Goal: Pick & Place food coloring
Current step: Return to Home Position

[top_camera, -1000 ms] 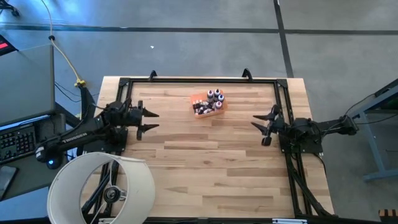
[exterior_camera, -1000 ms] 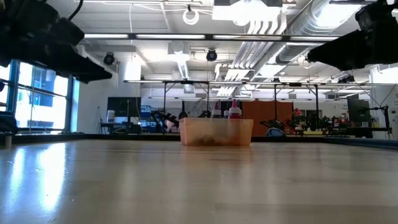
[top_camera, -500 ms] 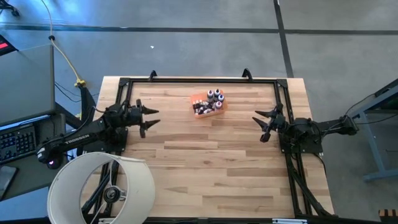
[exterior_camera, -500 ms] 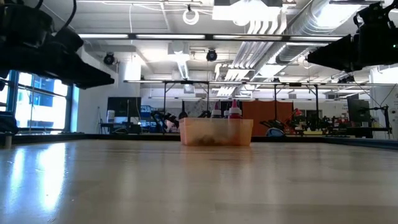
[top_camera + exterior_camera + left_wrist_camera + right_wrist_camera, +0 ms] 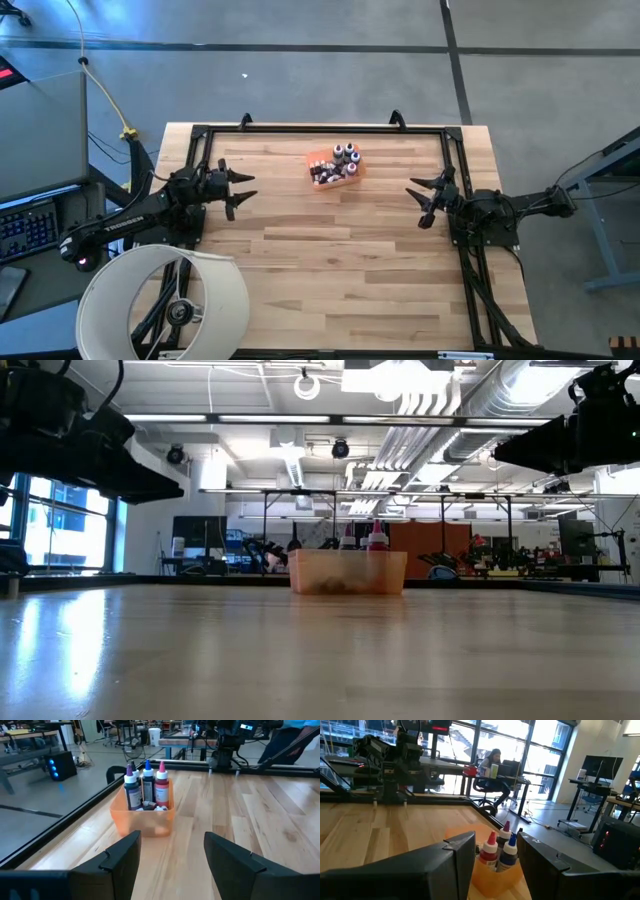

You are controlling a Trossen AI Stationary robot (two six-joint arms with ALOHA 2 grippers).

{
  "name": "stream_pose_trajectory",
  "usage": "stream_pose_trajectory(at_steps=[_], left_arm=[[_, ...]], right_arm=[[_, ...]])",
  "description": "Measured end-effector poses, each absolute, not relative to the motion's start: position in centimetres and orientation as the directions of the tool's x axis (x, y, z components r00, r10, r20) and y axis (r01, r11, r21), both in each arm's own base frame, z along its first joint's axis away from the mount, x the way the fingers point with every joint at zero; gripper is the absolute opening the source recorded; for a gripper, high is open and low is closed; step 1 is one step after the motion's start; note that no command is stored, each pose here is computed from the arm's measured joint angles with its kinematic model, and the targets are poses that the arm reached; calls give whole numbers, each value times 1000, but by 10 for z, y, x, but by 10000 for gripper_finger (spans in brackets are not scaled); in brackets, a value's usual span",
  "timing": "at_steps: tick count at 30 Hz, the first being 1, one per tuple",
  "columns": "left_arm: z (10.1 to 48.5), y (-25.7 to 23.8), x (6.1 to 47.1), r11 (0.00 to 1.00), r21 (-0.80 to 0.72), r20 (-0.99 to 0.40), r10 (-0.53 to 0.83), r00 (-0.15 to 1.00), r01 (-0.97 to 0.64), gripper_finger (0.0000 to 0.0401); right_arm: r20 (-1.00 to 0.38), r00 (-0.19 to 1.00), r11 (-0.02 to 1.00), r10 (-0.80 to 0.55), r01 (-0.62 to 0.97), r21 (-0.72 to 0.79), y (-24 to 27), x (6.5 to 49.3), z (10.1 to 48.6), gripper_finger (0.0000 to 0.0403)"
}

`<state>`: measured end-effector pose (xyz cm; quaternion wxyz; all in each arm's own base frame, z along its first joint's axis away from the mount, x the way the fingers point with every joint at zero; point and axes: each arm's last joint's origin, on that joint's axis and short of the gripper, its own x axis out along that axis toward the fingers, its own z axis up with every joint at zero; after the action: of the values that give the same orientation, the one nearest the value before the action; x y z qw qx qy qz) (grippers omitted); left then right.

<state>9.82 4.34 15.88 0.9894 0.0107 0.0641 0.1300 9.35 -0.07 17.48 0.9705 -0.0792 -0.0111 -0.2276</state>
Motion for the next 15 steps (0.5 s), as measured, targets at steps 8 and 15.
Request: stream_pose_trajectory(at_steps=[8, 15], left_arm=[[159, 43, 98, 966, 40, -118, 258, 959, -255, 216], [161, 40, 99, 967, 49, -97, 252, 963, -248, 216]], right_arm=[[58, 896, 884, -440, 444, -148, -1, 93, 175, 139], [57, 896, 884, -440, 443, -149, -1, 94, 175, 139]])
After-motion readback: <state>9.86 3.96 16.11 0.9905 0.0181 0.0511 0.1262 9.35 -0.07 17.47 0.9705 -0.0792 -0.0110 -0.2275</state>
